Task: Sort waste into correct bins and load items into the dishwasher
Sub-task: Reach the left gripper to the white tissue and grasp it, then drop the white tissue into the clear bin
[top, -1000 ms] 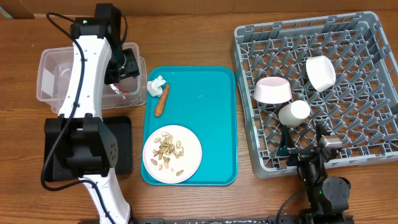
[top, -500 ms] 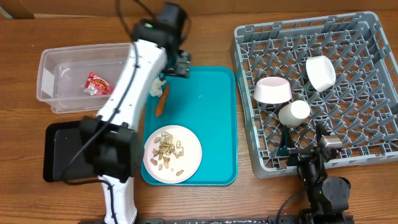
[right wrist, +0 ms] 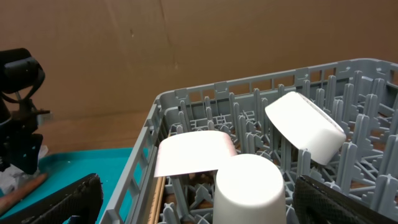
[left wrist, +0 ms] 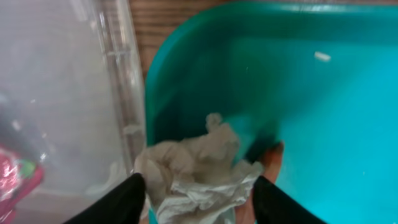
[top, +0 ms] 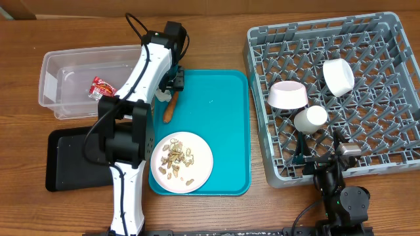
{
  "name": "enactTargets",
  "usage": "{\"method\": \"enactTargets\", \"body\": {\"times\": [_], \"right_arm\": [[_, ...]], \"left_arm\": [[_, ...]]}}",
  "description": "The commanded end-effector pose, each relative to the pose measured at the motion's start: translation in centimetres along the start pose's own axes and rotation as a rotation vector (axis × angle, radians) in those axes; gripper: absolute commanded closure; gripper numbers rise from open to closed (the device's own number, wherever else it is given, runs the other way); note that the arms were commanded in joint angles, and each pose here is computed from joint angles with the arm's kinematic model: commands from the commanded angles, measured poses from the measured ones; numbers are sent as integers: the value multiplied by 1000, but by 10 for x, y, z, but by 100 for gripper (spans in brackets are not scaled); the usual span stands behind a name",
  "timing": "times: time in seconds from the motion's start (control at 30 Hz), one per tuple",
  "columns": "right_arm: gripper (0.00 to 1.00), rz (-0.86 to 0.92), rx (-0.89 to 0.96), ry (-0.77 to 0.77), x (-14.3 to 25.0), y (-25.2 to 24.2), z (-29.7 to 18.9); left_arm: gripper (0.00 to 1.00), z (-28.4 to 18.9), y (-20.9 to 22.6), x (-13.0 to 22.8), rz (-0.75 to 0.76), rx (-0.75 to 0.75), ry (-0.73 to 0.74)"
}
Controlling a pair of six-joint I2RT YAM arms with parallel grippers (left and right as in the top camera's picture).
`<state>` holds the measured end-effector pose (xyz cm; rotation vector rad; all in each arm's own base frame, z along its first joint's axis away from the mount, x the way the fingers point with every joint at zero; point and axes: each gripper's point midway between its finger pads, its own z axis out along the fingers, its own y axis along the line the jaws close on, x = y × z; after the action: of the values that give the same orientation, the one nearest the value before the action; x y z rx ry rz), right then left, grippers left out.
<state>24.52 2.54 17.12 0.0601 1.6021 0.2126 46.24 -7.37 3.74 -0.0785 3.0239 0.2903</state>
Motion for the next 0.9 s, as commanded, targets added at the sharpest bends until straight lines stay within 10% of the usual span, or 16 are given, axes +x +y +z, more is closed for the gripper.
{"method": "enactTargets", "body": {"times": [0.0,0.07,0.43,0.87], "right_arm": [[0,4,1,-9,0,-1,0],[0,4,0,-9,0,-1,0],[0,4,1,-9,0,-1,0],[0,4,0,-9,0,-1,0]], "left_arm": [[60,2,-6,-2,-1,-4,-12],[95,0,-6,-3,-1,-2,-15],[96,-87,-12,-3,-2,110,-2],[85,-112,100,-16,-266,45,-18]]}}
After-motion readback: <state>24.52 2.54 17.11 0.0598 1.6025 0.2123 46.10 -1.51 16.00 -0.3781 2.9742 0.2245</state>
